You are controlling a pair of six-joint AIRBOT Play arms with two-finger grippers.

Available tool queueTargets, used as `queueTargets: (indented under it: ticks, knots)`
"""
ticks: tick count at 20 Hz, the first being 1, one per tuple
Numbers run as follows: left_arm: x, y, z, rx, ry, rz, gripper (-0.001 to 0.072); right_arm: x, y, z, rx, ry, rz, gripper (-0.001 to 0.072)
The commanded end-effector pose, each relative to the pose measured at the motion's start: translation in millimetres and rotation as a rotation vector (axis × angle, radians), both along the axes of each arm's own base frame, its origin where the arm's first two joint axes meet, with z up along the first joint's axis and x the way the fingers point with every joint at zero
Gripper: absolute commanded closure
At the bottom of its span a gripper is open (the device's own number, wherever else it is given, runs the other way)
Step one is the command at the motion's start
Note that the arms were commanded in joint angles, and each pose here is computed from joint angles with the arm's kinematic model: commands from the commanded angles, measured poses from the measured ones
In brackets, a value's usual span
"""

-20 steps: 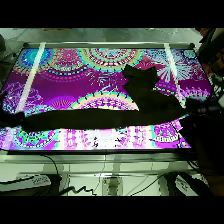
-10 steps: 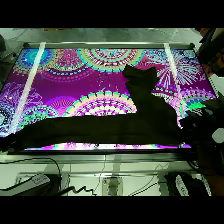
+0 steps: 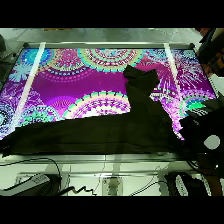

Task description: Fold the clothes and pants, and hang the long-sleeved shirts on hangers.

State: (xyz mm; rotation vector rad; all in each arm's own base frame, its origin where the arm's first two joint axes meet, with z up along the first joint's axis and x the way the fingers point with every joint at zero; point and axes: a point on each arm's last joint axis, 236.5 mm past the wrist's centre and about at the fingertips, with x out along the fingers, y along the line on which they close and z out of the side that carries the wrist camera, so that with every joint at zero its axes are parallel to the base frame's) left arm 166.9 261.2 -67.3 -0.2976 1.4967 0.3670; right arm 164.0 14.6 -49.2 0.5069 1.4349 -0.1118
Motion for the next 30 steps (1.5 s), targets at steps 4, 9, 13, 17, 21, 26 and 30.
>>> queueTargets:
  ticks: [4,9,13,17,21,26,30]
  knots:
    - [7,17,2,0.071,-0.033,0.029,0.0009,16,-8,-1,-0.033,-0.069,-0.020,0.0186]
    - [65,24,41,0.051,-0.264,0.165,0.0019,81,-42,36,-0.150,-0.316,-0.082,0.0126]
    - [153,0,103,-0.068,-0.604,0.163,0.0018,128,-91,52,-0.187,-0.331,-0.149,0.0127]
    - [196,-51,116,-0.151,-0.678,0.017,0.0018,145,-85,23,0.072,-0.159,-0.007,0.0149]
    - [234,-140,116,-0.235,-0.655,-0.202,0.0018,166,-60,-9,0.303,-0.103,0.066,0.0148]
    - [292,-283,123,-0.243,-0.742,-0.495,0.0018,209,-35,20,0.292,-0.292,0.220,0.0148]
    - [313,-349,144,-0.247,-0.858,-0.520,0.0018,302,0,81,0.064,-0.563,0.331,0.0147]
